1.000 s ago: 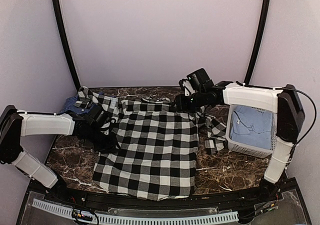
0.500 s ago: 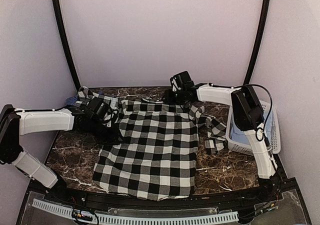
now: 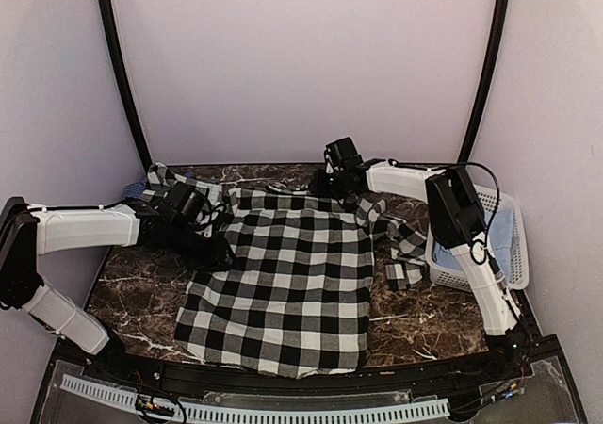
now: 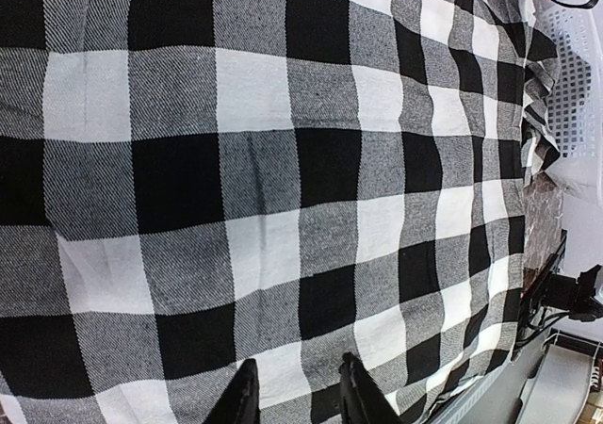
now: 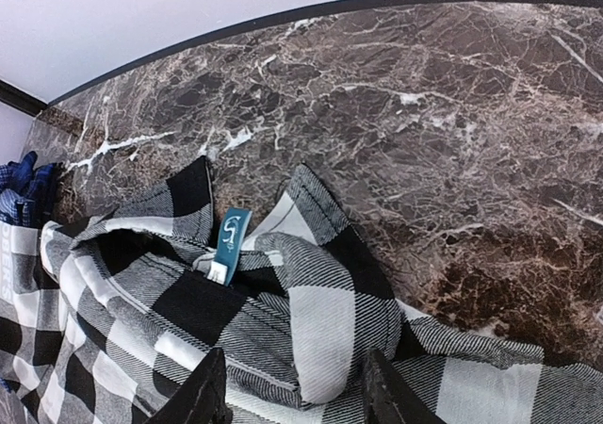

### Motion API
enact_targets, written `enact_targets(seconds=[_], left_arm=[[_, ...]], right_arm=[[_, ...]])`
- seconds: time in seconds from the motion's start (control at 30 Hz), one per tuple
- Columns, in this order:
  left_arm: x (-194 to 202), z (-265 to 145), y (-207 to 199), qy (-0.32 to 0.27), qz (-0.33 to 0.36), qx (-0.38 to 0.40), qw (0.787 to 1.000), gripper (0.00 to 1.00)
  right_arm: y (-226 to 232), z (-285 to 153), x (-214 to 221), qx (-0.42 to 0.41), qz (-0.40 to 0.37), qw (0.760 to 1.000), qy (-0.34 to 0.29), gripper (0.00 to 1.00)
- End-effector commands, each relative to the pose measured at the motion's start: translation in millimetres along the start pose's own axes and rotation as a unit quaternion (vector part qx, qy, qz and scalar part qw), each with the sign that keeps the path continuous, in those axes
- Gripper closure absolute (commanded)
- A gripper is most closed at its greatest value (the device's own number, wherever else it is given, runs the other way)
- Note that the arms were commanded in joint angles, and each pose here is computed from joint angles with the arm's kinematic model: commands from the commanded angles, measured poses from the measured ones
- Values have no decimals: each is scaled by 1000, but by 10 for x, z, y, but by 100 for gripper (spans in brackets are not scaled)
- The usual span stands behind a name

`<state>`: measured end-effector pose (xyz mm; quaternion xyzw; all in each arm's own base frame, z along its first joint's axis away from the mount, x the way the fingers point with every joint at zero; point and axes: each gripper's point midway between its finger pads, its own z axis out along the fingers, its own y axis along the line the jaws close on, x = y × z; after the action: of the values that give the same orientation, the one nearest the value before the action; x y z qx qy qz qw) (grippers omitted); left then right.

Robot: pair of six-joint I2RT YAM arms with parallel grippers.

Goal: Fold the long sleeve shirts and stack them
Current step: Adjust the corner of the shirt at the center of the board.

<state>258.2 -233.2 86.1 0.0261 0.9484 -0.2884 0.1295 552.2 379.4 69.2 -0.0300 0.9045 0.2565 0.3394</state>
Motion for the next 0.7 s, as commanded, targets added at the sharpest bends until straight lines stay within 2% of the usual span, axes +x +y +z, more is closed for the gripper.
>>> enact_targets(seconds=[0.0,0.13,0.23,0.27,0.4,0.67], left_arm=[[-10,2,-66,2,15,13,1000,72],[9,39,-45,5,13,14,1000,72],[25,83,-1,7,9,8,1000,72],[47,107,42,10,6,2,1000,72],[134,186,181,14,-10,-14,1000,72],[309,324,438,30,-37,-47,998,72]], right_arm=[[-15,66,60,12,5,1000,1,53],[-73,102,128,20,10,1000,7,56],[-53,97,78,13,15,1000,2,66],[-35,95,46,8,17,1000,-1,70],[64,118,-87,-23,31,999,-3,99],[-145,119,-377,-43,71,996,-25,100]])
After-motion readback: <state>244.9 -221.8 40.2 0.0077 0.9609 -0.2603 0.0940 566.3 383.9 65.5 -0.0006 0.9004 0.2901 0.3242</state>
